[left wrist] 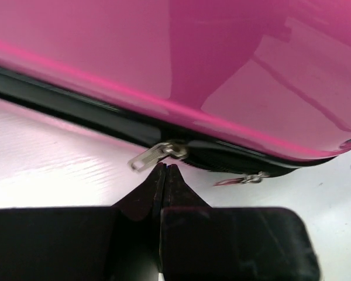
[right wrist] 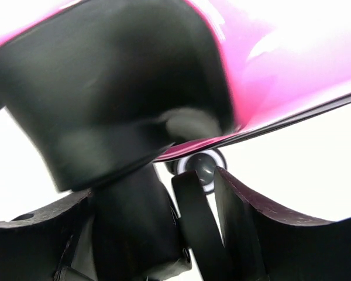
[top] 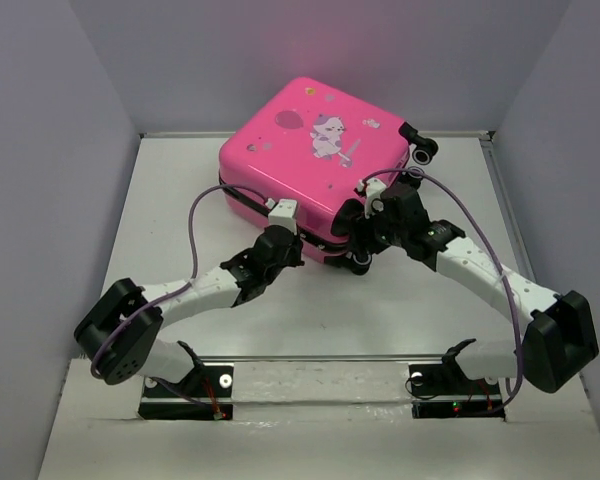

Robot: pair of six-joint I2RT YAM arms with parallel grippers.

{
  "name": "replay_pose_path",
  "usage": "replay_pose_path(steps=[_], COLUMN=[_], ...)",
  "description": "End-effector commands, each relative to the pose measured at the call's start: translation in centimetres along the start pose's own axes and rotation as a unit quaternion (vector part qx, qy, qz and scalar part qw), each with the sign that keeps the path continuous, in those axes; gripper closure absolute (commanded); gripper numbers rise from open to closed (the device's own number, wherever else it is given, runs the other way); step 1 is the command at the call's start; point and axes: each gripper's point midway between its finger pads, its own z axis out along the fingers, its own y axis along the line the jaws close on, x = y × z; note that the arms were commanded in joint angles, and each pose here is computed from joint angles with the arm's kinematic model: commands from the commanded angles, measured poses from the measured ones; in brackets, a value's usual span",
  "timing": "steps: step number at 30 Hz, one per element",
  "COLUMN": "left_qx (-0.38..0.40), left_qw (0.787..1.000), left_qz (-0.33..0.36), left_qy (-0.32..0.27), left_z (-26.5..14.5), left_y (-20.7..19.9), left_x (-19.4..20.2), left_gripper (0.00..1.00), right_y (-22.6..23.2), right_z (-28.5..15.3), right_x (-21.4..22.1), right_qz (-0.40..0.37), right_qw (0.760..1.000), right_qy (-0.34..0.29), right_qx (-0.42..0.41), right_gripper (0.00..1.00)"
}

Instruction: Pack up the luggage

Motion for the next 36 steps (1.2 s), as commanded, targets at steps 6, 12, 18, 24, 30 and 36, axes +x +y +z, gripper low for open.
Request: replay_pose_path(steps=[6,12,18,24,30,36], left_qx=[0.16,0.251,0.219,0.187,0.157,0.118], left_qw=[0.985,0.967,0.973,0.979,0.982,0.988], left_qz=[-0.001,0.034,0.035,0.056,0.051,0.045], left_qy=[-0.058,-0.041,-0.059,-0.066,-0.086,-0.088], left_z=[-4.0,-5.2,-3.2,-1.0,-0.4,-0.1], left_y=[-4.1,-6.9,-7.2,-6.9,-6.4,-5.1], left_x=[-1.7,-0.3,-2.3,-3.0,-4.5,-4.6], left_gripper=[0.67,0.38,0.36,0.4,0.68,0.94], right_y=[0.8,1.3,1.7,2.3,2.7,2.9], right_z=[-2.4,-2.2,-2.3,-2.7,-2.5,-2.5], right_x=[-0.9,-1.6,-1.6,-1.8,-1.5,-1.1], right_qz=[0.03,0.026,0.027,0.02,0.017,0.02], right_qw=[0.998,0.998,0.998,0.997,0.997,0.997], right_qy=[-0.047,-0.049,-0.05,-0.056,-0.052,-0.05], right_qx=[-0.009,-0.024,-0.035,-0.046,-0.053,-0.053], right_gripper=[0.93,0.93,0.93,0.93,0.93,0.93])
